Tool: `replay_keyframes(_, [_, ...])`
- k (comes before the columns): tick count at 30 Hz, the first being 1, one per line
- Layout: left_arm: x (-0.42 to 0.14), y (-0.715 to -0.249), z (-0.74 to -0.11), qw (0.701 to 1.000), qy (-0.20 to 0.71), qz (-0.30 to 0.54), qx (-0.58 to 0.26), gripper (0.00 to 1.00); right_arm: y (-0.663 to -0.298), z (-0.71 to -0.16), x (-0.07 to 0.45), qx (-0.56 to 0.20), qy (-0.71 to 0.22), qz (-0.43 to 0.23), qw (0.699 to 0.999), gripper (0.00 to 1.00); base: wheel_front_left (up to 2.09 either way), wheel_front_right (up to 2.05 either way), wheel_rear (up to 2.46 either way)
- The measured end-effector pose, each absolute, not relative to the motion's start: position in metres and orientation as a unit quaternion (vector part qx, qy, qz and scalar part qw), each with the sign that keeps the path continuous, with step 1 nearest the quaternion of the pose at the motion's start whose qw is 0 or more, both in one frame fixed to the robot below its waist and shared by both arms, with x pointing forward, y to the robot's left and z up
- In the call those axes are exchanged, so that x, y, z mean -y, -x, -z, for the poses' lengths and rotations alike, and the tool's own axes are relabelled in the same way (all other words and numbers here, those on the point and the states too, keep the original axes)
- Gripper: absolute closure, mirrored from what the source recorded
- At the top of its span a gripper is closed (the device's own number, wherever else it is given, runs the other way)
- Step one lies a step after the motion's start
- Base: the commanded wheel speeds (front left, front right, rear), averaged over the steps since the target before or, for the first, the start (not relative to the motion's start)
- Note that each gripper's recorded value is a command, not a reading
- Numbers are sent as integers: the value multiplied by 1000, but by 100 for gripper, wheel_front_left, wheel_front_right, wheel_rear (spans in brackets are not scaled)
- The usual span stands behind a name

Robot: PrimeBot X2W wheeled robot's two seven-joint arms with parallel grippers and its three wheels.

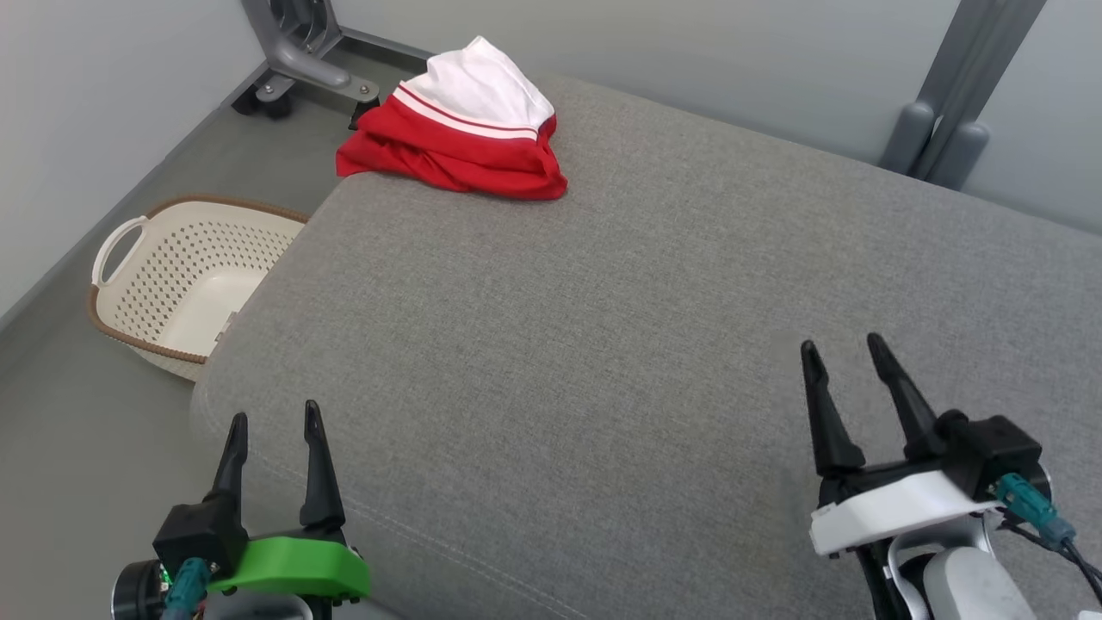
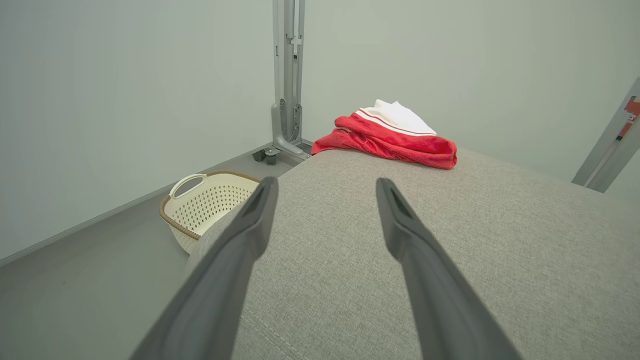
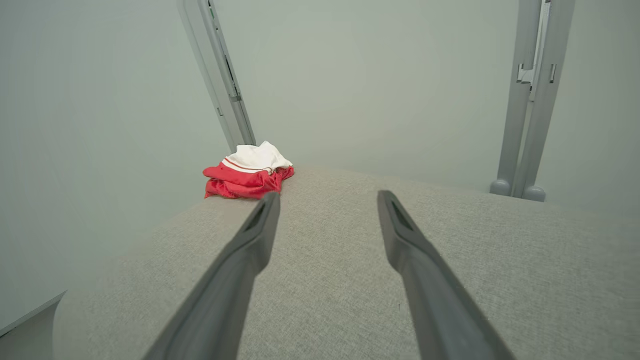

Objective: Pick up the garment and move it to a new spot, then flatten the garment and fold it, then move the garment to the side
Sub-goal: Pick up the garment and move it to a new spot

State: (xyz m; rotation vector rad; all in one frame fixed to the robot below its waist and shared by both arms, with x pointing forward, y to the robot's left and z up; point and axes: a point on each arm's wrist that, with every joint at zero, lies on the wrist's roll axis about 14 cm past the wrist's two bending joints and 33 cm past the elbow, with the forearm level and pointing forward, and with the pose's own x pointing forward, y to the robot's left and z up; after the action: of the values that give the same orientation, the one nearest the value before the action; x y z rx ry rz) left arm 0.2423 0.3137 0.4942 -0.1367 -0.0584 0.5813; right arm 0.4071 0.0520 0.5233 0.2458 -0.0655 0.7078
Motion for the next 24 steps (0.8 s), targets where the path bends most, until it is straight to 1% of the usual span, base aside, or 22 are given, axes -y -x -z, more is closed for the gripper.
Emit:
replay_keyframes(2, [-319, -247, -498, 954, 63, -290, 33, 0, -414, -529, -51, 42, -113, -343, 932, 0, 0, 0, 0])
replay_keyframes(5, [-339, -264, -523, 954, 37, -291, 62, 0, -426, -542, -50, 60, -103, -338, 933, 0, 0, 0, 0])
replay_keyframes(8, [-356, -293, -553, 960, -4, -266, 91, 0, -439, -546, -42, 69, -93, -326, 938, 0, 0, 0, 0])
replay_keyframes(11, [-371, -334, -581, 966, -53, -231, 102, 0, -450, -549, -37, 77, -88, -317, 941, 0, 0, 0, 0])
replay_keyframes(15, [-381, -396, -615, 971, -90, -192, 108, 0, -461, -539, -21, 69, -78, -297, 949, 0, 0, 0, 0])
replay_keyframes(19, [-378, -460, -614, 980, -103, -156, 65, 0, -470, -528, 1, 61, -70, -270, 959, 0, 0, 0, 0])
replay_keyframes(22, [-370, -501, -595, 986, -88, -137, 18, 0, -474, -518, 13, 50, -68, -256, 963, 0, 0, 0, 0])
replay_keyframes(24, [-363, -524, -570, 989, -82, -123, -29, 0, -476, -510, 26, 41, -65, -240, 968, 0, 0, 0, 0])
